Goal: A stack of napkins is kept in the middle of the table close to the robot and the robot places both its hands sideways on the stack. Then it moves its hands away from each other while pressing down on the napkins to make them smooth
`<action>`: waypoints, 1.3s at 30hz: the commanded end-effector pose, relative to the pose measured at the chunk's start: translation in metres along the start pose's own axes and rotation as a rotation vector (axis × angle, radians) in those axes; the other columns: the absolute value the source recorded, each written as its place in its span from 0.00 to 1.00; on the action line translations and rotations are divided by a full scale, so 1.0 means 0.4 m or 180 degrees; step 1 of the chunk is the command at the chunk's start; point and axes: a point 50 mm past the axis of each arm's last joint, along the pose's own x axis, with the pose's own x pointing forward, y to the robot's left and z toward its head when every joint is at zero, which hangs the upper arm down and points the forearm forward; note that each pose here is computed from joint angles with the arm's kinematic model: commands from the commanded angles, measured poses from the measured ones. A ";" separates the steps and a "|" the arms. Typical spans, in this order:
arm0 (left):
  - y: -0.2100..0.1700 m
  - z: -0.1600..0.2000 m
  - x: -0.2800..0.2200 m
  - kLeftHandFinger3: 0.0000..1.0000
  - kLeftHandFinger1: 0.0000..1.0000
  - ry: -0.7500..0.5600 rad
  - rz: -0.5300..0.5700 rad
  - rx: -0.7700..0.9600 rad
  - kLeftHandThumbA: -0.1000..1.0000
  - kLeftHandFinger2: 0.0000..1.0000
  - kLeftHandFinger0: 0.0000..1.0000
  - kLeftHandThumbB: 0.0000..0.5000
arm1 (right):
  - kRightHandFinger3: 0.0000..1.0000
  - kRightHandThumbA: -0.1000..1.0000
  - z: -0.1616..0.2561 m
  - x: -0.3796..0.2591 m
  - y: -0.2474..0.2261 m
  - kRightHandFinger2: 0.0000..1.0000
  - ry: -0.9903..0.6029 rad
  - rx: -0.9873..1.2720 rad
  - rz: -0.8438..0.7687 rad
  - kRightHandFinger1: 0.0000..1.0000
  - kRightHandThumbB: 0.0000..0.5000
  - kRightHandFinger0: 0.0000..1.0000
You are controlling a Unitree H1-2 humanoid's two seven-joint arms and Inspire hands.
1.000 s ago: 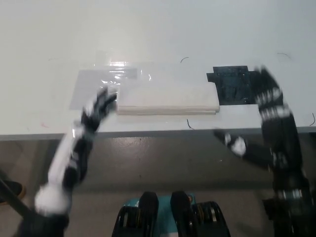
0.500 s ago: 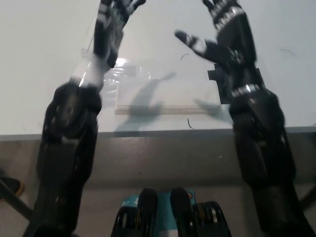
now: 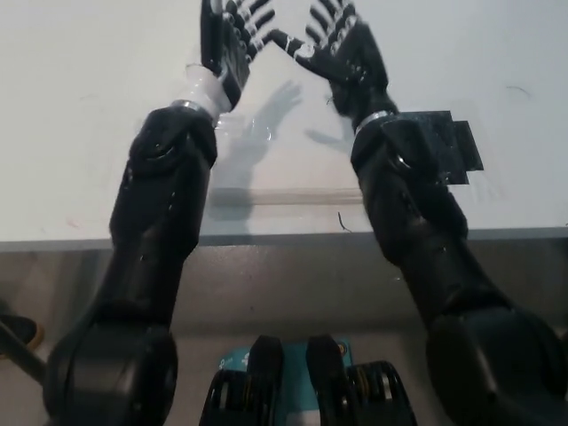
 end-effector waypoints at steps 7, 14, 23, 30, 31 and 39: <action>-0.068 0.056 0.061 1.00 1.00 -0.0092 0.0075 -0.0209 1.00 1.00 1.00 0.52 | 1.00 1.00 0.035 0.040 0.094 1.00 -0.0091 0.0524 -0.0019 1.00 0.47 1.00; -0.002 0.000 0.038 1.00 1.00 0.0056 0.0182 -0.0017 1.00 1.00 1.00 0.46 | 1.00 1.00 -0.033 0.010 0.056 1.00 0.0096 0.0633 -0.0199 1.00 0.48 1.00; 0.079 -0.124 -0.024 1.00 1.00 0.0319 0.0341 -0.0134 1.00 1.00 1.00 0.49 | 1.00 1.00 -0.099 -0.026 0.032 1.00 0.0211 0.0583 -0.0139 1.00 0.51 1.00; 0.110 -0.215 -0.072 1.00 1.00 0.0512 0.0475 -0.0243 1.00 1.00 1.00 0.48 | 1.00 1.00 -0.158 -0.061 0.002 1.00 0.0390 0.0603 -0.0243 1.00 0.45 1.00; 0.108 -0.211 -0.069 1.00 1.00 0.0495 0.0446 -0.0230 1.00 1.00 1.00 0.47 | 1.00 1.00 -0.152 -0.057 -0.001 1.00 0.0398 0.0629 -0.0249 1.00 0.44 1.00; 0.106 -0.262 -0.094 1.00 1.00 0.0618 0.0476 -0.0230 1.00 1.00 1.00 0.43 | 1.00 1.00 -0.211 -0.098 -0.025 1.00 0.0489 0.0697 -0.0316 1.00 0.39 1.00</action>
